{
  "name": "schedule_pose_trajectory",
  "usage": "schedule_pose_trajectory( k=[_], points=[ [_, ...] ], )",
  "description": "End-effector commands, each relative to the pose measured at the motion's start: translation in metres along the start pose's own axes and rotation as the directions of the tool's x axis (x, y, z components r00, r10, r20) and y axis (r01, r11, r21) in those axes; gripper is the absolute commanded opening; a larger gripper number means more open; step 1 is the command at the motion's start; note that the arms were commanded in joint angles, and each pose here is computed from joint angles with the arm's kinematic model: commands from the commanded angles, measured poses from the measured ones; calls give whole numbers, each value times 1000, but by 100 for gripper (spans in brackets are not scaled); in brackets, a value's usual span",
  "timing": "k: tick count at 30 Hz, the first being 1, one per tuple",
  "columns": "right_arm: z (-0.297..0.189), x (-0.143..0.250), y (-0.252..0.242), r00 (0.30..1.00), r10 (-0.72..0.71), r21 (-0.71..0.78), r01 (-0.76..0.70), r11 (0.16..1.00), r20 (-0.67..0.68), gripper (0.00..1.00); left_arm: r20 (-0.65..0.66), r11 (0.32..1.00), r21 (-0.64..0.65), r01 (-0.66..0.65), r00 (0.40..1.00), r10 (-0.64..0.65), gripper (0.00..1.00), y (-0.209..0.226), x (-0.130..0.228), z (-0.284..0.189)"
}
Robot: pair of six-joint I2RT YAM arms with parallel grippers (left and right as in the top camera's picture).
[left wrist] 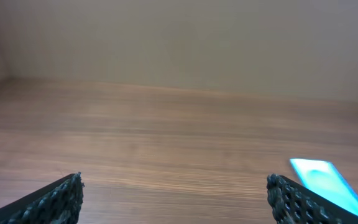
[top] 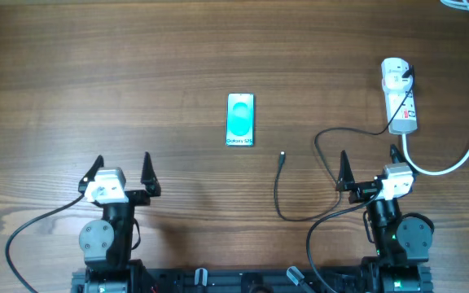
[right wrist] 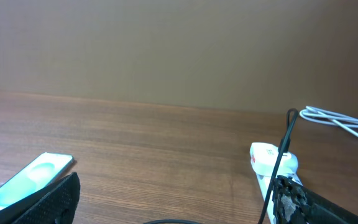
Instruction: Plug charger to phone and switch on socket
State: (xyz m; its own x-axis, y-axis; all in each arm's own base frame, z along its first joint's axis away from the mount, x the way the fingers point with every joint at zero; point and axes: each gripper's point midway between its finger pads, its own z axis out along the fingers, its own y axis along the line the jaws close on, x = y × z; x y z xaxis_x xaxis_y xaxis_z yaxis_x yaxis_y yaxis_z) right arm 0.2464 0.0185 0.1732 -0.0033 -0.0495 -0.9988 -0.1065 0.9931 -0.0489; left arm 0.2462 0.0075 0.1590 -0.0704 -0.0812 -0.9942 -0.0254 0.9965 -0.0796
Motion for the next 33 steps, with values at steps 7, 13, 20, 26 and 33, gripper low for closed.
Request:
schedule_pose_trajectory(
  k=[7, 13, 20, 26, 33],
  points=[
    [0, -2, -4, 1000, -3, 19, 3, 1000, 8, 100, -58, 699, 682, 214, 969, -241, 100, -116, -38, -49],
    [0, -2, -4, 1000, -3, 19, 3, 1000, 8, 100, 226, 718, 677, 158, 885, -408, 100, -102, -138, -72],
    [0, -2, -4, 1000, -3, 19, 3, 1000, 8, 100, -331, 845, 397, 359, 914, -233, 100, -99, -194, -6],
    [0, -2, -4, 1000, -3, 19, 3, 1000, 8, 100, -817, 771, 188, 609, 533, -221, 99, -131, -142, 41],
    [0, -2, -4, 1000, -3, 19, 3, 1000, 8, 100, -955, 990, -17, 141, 291, -57, 99, -186, -38, 67]
  ],
)
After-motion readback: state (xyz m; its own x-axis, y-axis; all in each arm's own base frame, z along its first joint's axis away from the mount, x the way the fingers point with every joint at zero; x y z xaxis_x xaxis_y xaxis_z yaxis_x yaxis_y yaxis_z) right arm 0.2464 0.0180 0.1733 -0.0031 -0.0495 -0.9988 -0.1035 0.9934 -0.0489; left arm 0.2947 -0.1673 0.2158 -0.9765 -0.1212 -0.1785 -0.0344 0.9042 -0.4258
